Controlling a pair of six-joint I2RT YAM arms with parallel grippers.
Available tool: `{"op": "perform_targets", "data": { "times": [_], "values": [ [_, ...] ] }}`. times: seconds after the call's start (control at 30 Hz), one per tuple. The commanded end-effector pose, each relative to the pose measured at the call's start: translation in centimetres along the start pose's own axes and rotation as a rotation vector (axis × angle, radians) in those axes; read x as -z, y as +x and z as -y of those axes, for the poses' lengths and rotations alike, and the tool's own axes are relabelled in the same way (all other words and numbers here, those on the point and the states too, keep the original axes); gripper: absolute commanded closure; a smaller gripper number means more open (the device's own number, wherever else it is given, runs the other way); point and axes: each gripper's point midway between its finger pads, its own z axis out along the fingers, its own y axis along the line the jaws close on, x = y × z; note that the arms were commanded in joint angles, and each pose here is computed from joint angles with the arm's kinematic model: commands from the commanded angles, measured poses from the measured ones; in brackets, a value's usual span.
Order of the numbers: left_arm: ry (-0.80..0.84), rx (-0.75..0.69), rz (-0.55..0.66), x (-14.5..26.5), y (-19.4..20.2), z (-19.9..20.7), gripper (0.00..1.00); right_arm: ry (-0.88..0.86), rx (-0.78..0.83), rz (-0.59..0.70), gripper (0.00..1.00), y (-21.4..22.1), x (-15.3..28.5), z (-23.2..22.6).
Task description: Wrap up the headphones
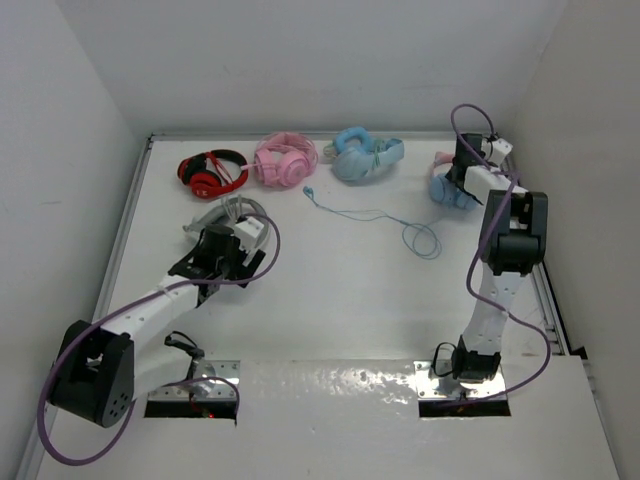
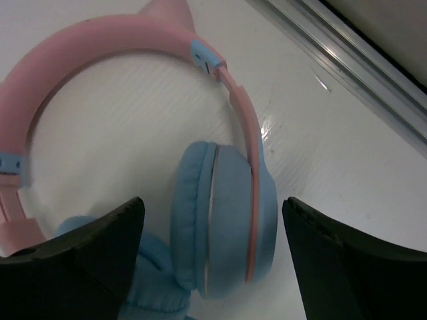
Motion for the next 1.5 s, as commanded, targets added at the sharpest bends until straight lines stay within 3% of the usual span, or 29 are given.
{"op": "perform_targets", "data": {
  "times": [0.0,0.1,0.23,0.27,0.3,0.43,0.47,0.53,0.57,0.6,0.73,0.87,0.97,1.13,1.2,1.27,1.33,1.47],
  "values": [
    [0.008,0.000,0.054,0.1,-2.1,-0.5,0.05,0.043,-0.025,-0.011,0.19,0.4,-0.5,0.6],
    [0.017,-0.006,0.051,0.1,-2.1,-0.3,0.05,0.041,-0.023,-0.027,0.30,2.0,-0.7,1.2],
    [0.006,-0.001,0.044,0.1,-1.9,-0.5,0.05,0.029,-0.017,0.046,0.76,1.5,0.1,2.2],
    [0.004,0.000,0.046,0.1,-2.0,-0.5,0.05,0.026,-0.004,0.062,0.94,1.4,0.5,2.5],
    [-0.004,-0.001,0.047,0.2,-2.2,-0.8,0.05,0.015,0.053,0.080,1.00,1.3,1.7,3.3],
    [0.000,-0.020,0.028,1.7,-4.2,-1.8,0.05,-0.041,0.167,0.298,1.00,-1.7,7.6,4.0],
    [-0.005,-0.019,0.079,2.9,-7.4,-2.8,0.05,0.019,0.163,0.360,1.00,-2.9,9.0,5.7],
    [0.069,-0.040,0.058,4.5,-8.9,-2.4,0.05,-0.030,0.169,0.475,1.00,-3.5,14.2,6.7],
    [0.114,-0.045,0.146,6.5,-12.9,-2.7,0.05,-0.064,0.163,0.499,1.00,-3.6,15.7,7.0],
    [0.146,-0.053,0.174,7.6,-14.4,-2.5,0.05,-0.117,0.192,0.500,1.00,-2.4,16.8,7.3],
    [0.250,-0.082,0.261,12.8,-20.1,-2.0,0.04,-0.488,0.172,0.657,1.00,-4.2,25.5,6.0],
    [0.248,-0.115,0.280,15.1,-23.0,-0.3,0.04,-0.817,0.345,0.693,1.00,-2.0,32.1,1.1],
    [0.284,-0.132,0.276,15.8,-24.2,1.6,0.02,-1.024,0.457,0.684,1.00,1.1,37.3,-2.5],
    [0.345,-0.119,0.290,16.3,-25.1,2.8,0.02,-1.221,0.608,0.765,1.00,5.2,44.1,-6.8],
    [0.267,-0.084,0.289,15.3,-25.4,1.9,0.02,-1.307,0.641,0.773,1.00,7.4,46.5,-8.8],
    [0.143,-0.070,0.205,12.7,-23.4,0.4,0.02,-1.368,0.654,0.787,1.00,8.9,48.5,-9.9],
    [0.056,-0.062,0.096,10.2,-21.1,-0.3,0.04,-1.370,0.653,0.794,1.00,9.6,49.0,-10.9],
    [-0.014,-0.074,0.016,8.9,-18.7,-1.0,0.05,-1.365,0.641,0.800,1.00,9.6,49.7,-11.6]
  ]
}}
